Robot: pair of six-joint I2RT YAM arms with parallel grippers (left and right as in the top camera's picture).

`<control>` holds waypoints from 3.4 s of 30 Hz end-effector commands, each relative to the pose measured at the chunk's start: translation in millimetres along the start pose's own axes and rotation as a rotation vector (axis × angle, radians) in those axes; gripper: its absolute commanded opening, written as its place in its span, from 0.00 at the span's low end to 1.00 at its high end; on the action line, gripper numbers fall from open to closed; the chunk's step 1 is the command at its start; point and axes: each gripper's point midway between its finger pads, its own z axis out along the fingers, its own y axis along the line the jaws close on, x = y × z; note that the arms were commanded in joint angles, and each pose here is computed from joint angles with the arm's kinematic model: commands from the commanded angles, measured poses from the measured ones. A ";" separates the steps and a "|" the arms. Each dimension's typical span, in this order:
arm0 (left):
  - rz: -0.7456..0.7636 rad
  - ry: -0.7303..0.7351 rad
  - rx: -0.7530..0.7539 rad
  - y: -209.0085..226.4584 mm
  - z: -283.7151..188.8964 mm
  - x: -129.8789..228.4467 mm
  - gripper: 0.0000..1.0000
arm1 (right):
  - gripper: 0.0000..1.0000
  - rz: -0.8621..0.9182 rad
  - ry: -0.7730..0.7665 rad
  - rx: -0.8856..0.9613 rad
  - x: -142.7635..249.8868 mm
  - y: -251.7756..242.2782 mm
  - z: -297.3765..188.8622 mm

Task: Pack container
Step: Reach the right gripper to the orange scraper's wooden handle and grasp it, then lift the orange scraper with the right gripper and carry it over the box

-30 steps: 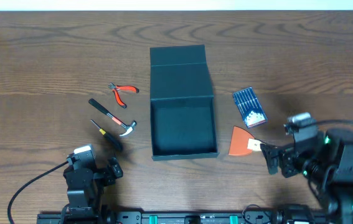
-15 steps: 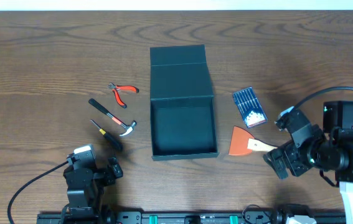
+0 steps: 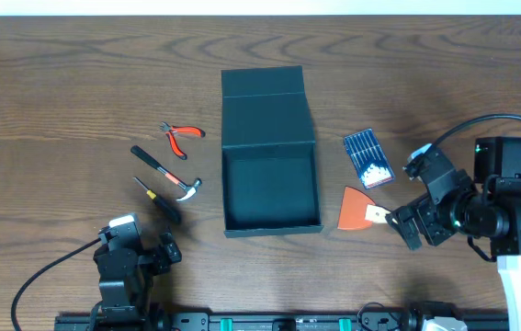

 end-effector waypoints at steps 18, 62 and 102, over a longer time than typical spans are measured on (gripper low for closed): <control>0.013 -0.007 -0.010 2.1 -0.5 -1.1 0.98 | 0.99 0.202 0.374 0.006 35.8 -49.6 109.1; 0.013 -0.007 -0.010 2.1 -0.5 -1.1 0.99 | 0.80 -0.042 0.533 0.111 85.5 -31.0 190.4; 0.013 -0.007 -0.010 2.1 -0.5 -1.1 0.98 | 0.28 -0.050 0.479 0.030 76.8 6.6 205.0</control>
